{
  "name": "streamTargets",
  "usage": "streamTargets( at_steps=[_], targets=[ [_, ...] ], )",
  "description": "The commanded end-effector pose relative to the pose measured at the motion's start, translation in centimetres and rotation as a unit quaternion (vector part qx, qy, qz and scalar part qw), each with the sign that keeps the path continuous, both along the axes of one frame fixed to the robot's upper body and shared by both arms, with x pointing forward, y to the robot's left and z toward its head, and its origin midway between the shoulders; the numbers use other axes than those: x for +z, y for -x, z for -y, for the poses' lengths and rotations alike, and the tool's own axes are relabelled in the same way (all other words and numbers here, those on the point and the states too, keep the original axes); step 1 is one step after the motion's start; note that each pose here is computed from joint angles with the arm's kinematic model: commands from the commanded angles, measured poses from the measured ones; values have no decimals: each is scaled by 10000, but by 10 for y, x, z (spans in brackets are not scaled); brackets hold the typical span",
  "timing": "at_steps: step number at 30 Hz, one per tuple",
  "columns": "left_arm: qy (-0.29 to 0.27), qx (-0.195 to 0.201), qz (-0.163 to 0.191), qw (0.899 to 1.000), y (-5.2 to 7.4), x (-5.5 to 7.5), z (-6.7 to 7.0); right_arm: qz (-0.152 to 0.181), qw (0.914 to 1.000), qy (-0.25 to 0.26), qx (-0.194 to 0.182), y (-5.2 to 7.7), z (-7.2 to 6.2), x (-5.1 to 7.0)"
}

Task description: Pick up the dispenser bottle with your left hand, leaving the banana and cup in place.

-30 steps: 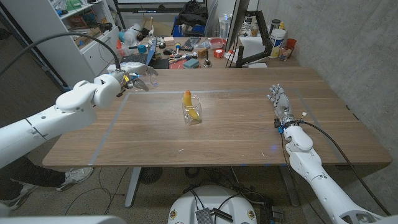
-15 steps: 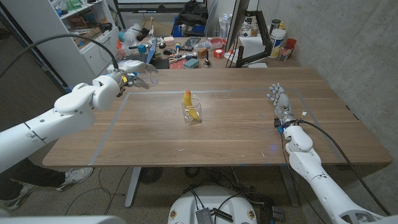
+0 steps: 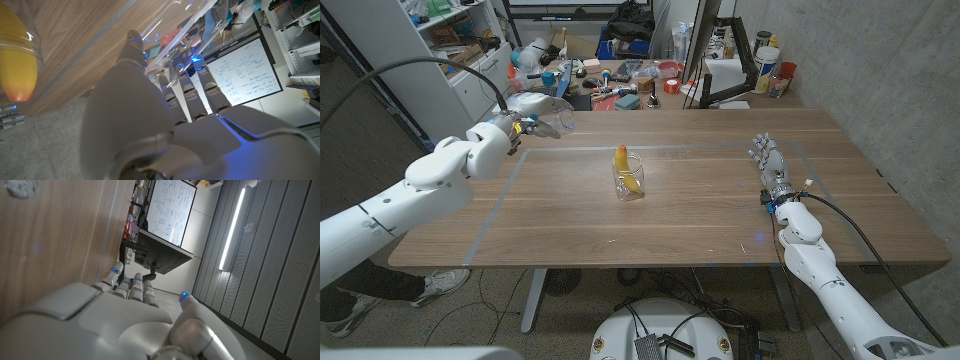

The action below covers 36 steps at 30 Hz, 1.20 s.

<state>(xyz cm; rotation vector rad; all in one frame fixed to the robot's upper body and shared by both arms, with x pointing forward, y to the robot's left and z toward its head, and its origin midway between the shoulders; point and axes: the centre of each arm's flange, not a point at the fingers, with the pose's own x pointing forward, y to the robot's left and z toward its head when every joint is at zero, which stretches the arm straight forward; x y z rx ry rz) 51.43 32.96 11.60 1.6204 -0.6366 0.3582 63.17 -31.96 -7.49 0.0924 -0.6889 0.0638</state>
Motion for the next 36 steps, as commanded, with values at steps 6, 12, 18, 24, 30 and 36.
streamTargets(
  at_steps=[6, 12, 18, 24, 30, 36],
  targets=[
    [219, -208, 457, 9985, 8, -1, -4, 9, 10000, -2, -2, 1, 1, -1],
    [267, -273, 615, 9974, 11, -1, -4, 12, 10000, -10, -5, 2, 2, -3],
    [348, -356, 758, 9959, 14, -1, -4, 25, 10000, -16, -11, 2, 3, -4],
    [397, -404, 848, 9948, 17, 0, -4, 33, 10000, -28, -9, 3, 4, -4],
    [456, -470, 953, 9933, 19, -1, -3, 39, 10000, -43, -10, 4, 5, -5],
    [489, -529, 1052, 9918, 21, 0, -2, 62, 10000, -52, -17, 6, 7, -6]
  ],
)
